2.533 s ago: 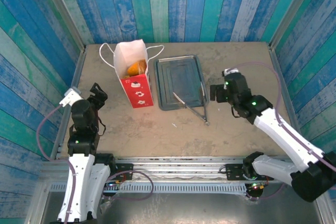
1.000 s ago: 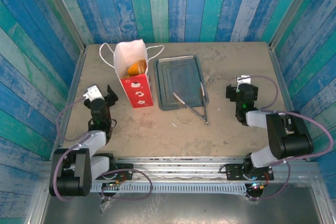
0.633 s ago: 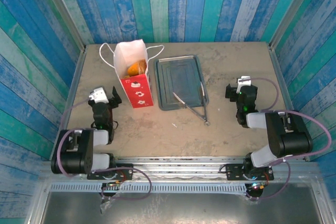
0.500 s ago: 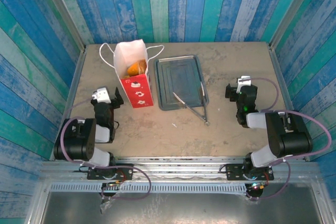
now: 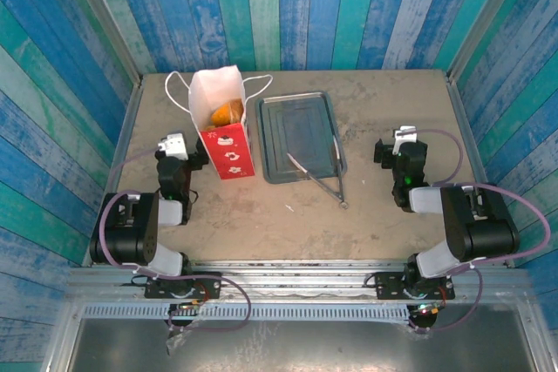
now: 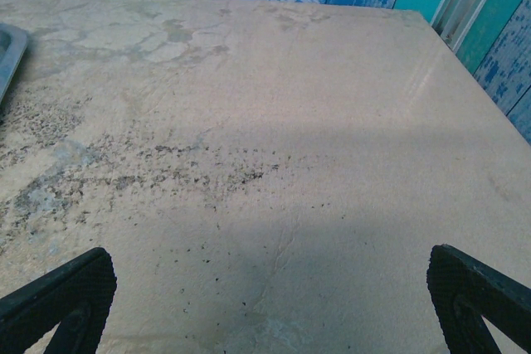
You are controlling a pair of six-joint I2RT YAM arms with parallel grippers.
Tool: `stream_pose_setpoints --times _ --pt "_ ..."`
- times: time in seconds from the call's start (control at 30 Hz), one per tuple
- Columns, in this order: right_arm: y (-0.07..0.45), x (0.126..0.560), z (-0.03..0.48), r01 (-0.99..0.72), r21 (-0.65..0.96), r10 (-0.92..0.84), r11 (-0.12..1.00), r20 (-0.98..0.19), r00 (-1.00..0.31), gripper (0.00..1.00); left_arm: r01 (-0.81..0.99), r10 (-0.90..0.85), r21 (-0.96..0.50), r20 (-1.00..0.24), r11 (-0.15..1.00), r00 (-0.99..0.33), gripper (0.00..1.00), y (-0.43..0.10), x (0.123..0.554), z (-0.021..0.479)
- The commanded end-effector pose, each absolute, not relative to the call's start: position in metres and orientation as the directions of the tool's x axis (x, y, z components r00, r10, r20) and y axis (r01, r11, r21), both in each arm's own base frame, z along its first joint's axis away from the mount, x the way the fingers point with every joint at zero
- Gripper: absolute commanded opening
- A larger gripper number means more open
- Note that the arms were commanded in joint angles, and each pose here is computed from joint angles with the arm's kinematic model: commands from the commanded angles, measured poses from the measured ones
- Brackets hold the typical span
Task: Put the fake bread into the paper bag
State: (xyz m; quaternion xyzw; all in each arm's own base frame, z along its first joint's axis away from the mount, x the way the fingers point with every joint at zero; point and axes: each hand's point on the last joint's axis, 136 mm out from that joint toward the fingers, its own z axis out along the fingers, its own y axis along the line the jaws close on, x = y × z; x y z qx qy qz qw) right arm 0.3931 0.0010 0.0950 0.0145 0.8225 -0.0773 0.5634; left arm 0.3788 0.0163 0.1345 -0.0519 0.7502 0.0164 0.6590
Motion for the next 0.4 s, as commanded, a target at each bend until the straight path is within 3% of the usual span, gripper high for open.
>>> stream_pose_setpoints --times 0.0,0.37 --pt "-0.0002 0.395 0.1004 0.113 -0.113 -0.068 0.987 -0.936 -0.344 1.0 -0.055 -0.021 -0.013 -0.987 0.998 -0.158 0.94 0.008 0.3837 0.1273" --pt "-0.0002 0.3949 0.1 0.113 -0.112 -0.066 0.987 -0.936 -0.345 1.0 -0.055 -0.021 -0.012 -0.987 0.998 -0.16 0.94 0.008 0.3834 0.1268"
